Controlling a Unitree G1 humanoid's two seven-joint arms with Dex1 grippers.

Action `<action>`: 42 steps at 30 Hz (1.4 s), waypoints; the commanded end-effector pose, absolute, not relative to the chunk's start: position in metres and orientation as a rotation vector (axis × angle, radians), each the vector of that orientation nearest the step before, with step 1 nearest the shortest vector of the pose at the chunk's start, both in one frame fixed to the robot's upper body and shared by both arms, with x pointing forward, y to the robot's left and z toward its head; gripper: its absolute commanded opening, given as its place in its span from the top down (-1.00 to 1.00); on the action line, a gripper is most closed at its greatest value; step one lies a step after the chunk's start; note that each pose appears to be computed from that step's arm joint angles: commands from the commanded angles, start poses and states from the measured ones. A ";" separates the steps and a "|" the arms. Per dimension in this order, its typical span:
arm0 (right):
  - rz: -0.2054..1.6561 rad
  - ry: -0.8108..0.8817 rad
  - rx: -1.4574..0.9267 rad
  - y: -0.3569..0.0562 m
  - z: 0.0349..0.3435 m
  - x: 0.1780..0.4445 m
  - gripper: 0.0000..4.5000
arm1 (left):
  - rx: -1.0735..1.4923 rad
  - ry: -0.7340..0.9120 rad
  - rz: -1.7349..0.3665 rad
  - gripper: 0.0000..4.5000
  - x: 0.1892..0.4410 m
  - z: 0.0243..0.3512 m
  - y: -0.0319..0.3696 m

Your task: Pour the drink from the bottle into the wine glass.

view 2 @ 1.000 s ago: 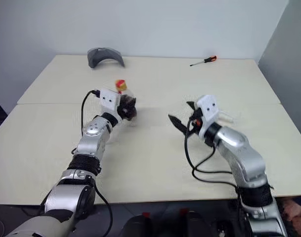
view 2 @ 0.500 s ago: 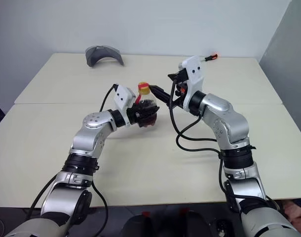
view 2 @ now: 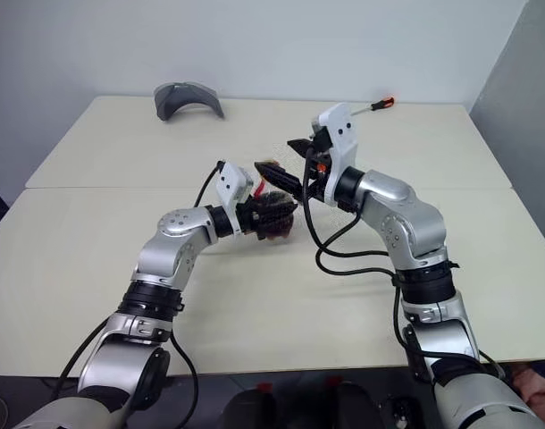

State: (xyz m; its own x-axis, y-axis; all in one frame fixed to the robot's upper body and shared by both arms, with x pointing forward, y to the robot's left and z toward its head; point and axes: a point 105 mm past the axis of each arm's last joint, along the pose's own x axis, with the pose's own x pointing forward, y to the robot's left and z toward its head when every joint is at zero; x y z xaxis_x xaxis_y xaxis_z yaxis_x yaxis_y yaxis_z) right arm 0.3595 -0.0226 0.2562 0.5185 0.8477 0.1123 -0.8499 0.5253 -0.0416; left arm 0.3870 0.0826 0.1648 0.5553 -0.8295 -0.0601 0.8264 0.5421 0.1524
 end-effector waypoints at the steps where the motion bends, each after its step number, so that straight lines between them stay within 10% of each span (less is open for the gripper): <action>1: 1.022 -0.174 -0.008 -0.022 0.267 0.358 -1.00 | 0.192 -0.105 -1.017 0.41 0.385 0.189 0.074; 9: 1.013 -0.171 -0.008 -0.021 0.265 0.361 -0.92 | 0.196 -0.114 -1.030 0.43 0.386 0.193 0.069; 19: 1.012 -0.185 -0.001 -0.020 0.268 0.361 0.47 | 0.192 -0.109 -1.044 0.44 0.382 0.193 0.068; 42: 1.590 -0.094 0.088 -0.013 0.267 0.280 0.47 | 0.171 -0.130 -1.322 0.52 0.286 0.209 0.056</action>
State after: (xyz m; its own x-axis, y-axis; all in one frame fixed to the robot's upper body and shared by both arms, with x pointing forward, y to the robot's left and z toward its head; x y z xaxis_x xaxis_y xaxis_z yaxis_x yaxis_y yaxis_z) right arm 0.3002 -0.0216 0.2633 0.1056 0.9898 0.0954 -0.9939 0.1080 -0.0203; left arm 0.3036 0.0703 0.1850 0.3245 -0.9437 -0.0645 0.9427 0.3170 0.1043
